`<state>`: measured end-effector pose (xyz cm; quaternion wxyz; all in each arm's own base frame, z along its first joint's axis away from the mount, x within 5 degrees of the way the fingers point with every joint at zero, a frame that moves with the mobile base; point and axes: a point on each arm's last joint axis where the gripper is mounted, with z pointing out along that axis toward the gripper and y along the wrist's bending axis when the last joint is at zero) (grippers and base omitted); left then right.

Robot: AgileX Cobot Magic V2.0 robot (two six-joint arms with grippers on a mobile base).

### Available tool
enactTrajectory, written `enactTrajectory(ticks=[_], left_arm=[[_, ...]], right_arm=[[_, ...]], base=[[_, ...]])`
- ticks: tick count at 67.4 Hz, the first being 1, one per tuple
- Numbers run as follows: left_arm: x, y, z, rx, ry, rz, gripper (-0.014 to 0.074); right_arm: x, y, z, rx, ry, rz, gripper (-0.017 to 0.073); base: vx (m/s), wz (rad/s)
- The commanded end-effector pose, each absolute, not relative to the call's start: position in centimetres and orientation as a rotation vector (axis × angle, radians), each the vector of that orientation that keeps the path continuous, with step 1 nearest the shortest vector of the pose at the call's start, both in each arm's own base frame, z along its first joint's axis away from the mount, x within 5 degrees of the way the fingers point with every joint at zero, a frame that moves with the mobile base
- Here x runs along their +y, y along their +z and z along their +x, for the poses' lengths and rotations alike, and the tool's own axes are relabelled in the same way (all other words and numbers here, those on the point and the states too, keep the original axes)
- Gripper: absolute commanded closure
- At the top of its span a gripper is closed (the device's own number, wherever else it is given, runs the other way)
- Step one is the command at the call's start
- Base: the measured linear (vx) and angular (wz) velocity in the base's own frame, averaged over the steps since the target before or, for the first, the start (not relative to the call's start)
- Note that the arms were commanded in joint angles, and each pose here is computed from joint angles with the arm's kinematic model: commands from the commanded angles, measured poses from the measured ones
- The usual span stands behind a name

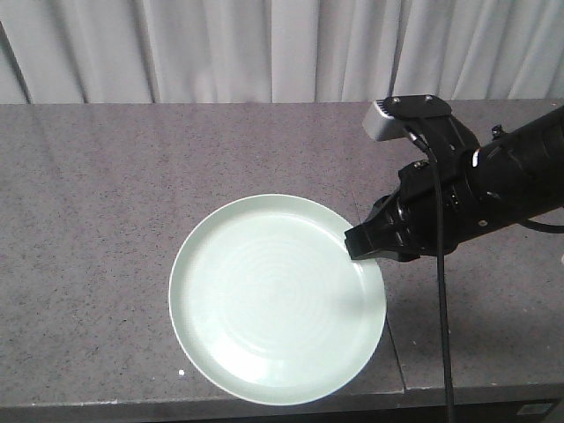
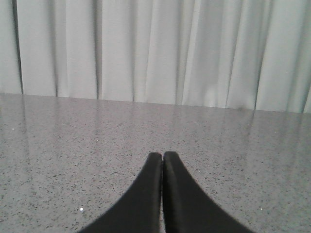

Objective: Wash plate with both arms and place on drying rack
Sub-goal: 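Hold the plate raised in the right gripper, then drive the base away from the counter holding the plate in the right gripper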

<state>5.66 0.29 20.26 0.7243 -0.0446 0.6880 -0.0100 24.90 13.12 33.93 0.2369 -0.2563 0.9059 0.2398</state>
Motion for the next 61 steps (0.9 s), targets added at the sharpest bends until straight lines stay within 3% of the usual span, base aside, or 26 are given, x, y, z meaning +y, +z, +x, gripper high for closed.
enactTrajectory(ticks=[1, 33, 61], left_arm=[[0.30, 21.92, 5.30, 1.400, -0.027, -0.100, 0.0600], [0.30, 21.92, 5.30, 1.400, -0.027, -0.100, 0.0600], [0.30, 21.92, 5.30, 1.400, -0.027, -0.100, 0.0600]], right_arm=[[13.03, 35.96, 24.50, 2.388, 0.681, -0.675, 0.0561], [13.04, 35.93, 24.42, 2.394, 0.684, -0.680, 0.0561], [13.05, 35.94, 24.42, 2.394, 0.687, -0.679, 0.0561]], base=[[-0.01, 0.05], [-0.04, 0.14], [-0.09, 0.37]])
